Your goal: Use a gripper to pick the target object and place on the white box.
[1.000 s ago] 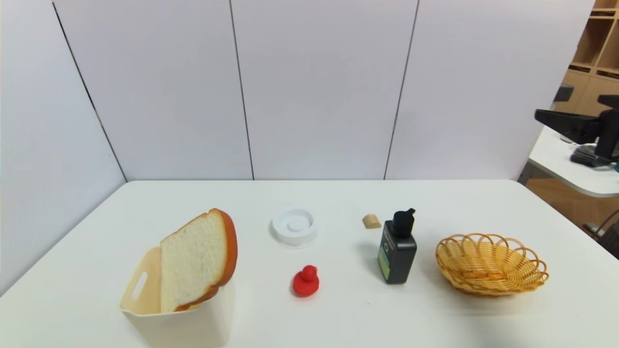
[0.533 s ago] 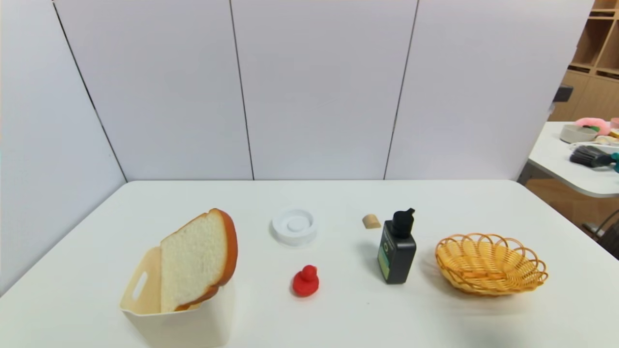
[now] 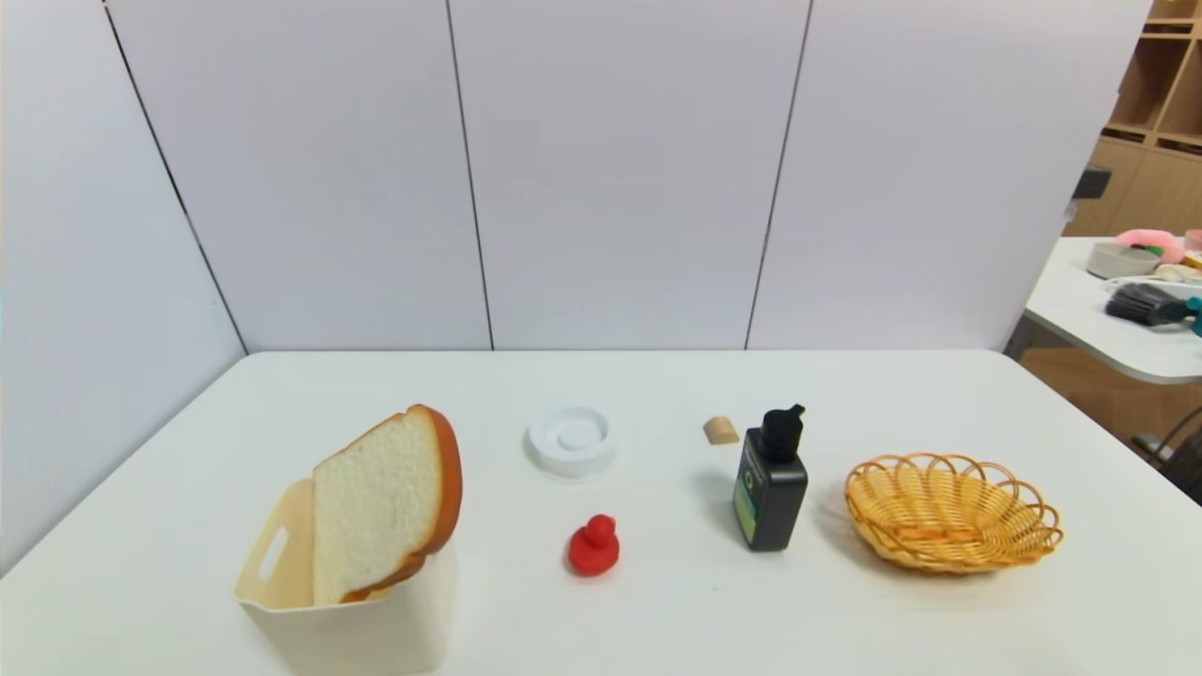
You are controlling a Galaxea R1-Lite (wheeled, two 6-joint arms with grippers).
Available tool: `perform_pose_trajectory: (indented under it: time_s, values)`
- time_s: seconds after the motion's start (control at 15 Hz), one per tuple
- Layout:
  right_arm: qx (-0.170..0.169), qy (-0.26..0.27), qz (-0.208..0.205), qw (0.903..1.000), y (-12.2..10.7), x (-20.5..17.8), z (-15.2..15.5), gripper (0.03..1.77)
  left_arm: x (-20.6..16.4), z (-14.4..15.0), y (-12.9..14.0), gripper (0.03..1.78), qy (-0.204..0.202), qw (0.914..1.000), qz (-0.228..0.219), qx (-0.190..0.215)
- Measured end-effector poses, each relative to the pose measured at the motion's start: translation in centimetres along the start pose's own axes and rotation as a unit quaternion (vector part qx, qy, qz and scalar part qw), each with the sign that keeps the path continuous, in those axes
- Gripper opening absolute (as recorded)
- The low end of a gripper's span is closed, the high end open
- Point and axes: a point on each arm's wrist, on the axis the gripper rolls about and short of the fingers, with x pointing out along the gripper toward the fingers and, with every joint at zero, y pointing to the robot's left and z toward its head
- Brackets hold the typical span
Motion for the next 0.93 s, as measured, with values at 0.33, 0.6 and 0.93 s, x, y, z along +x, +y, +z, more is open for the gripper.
perform_pose_trajectory:
  time_s: [0.33, 0.6, 0.93]
  values:
    - [-0.008, -0.055, 0.003, 0.9984, 0.2, -0.8, -1.0, 1.69, 0.0, 0.0, 0.0, 1.69, 0.0, 1.0, 0.0, 0.0]
    - [0.0, -0.048, 0.007, 0.9988, 0.4, -2.0, -2.1, 1.69, 0.0, 0.0, 0.0, 1.69, 0.0, 1.0, 0.0, 0.0]
    - [0.014, 0.031, -0.041, 0.9986, 0.7, -3.5, -5.3, 1.69, 0.0, 0.0, 0.0, 1.69, 0.0, 1.0, 0.0, 0.0]
